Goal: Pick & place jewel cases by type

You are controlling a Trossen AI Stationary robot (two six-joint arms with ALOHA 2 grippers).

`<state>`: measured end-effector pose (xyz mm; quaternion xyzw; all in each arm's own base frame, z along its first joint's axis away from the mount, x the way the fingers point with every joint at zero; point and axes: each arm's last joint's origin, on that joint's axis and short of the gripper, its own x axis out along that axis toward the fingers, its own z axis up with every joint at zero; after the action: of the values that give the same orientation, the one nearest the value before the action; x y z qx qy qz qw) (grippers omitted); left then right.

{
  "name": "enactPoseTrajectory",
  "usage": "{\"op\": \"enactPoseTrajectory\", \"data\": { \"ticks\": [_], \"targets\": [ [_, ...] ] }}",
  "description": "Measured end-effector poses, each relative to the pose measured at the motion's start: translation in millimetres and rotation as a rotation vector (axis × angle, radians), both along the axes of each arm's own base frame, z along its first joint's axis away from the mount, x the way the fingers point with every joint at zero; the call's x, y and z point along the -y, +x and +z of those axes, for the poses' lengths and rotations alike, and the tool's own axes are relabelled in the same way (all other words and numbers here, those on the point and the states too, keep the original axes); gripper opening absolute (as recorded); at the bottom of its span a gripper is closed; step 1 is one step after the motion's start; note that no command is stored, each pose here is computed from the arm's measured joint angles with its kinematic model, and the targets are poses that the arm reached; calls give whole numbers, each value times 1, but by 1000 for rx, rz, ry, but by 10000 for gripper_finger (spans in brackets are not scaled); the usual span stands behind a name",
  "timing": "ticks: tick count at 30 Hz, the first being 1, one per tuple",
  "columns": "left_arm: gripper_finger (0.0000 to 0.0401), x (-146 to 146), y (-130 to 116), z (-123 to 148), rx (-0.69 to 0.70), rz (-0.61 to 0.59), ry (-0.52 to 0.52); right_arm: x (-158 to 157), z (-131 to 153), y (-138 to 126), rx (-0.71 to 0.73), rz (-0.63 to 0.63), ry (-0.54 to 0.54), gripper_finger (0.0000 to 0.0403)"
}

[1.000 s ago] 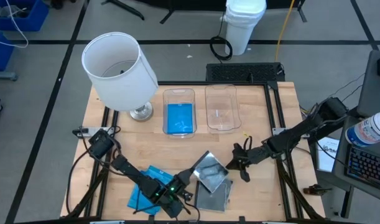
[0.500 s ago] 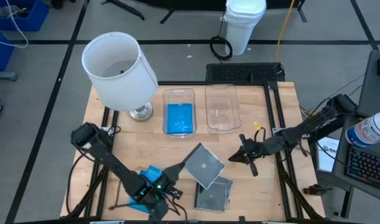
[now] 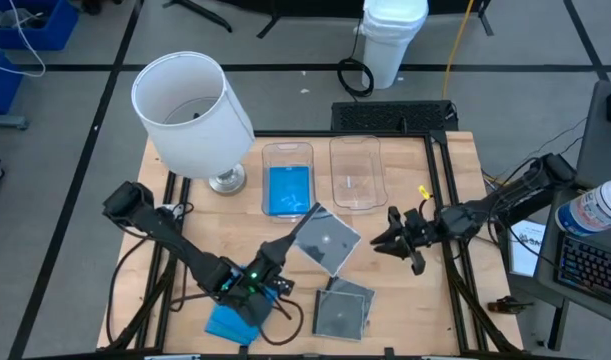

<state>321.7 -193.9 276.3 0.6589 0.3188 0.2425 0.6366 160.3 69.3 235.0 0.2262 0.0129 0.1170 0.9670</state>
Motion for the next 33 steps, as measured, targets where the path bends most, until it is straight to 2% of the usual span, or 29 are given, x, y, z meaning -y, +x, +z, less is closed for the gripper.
{"op": "enactPoseTrajectory", "data": {
  "ticks": [8,14,19,29,33],
  "targets": [
    [40,-8,3,-2,-37,14,21,17,-1,6,-48,-100,225,192],
    [40,-8,3,-2,-42,13,24,30,-4,10,-97,-151,374,238],
    [40,-8,3,-4,-61,9,35,36,-5,12,-138,-106,472,243],
    [40,-16,7,-4,-86,20,44,50,-15,25,-265,36,665,228],
    [40,-20,9,-4,-89,28,43,58,-15,31,-240,69,707,223]
  ]
}}
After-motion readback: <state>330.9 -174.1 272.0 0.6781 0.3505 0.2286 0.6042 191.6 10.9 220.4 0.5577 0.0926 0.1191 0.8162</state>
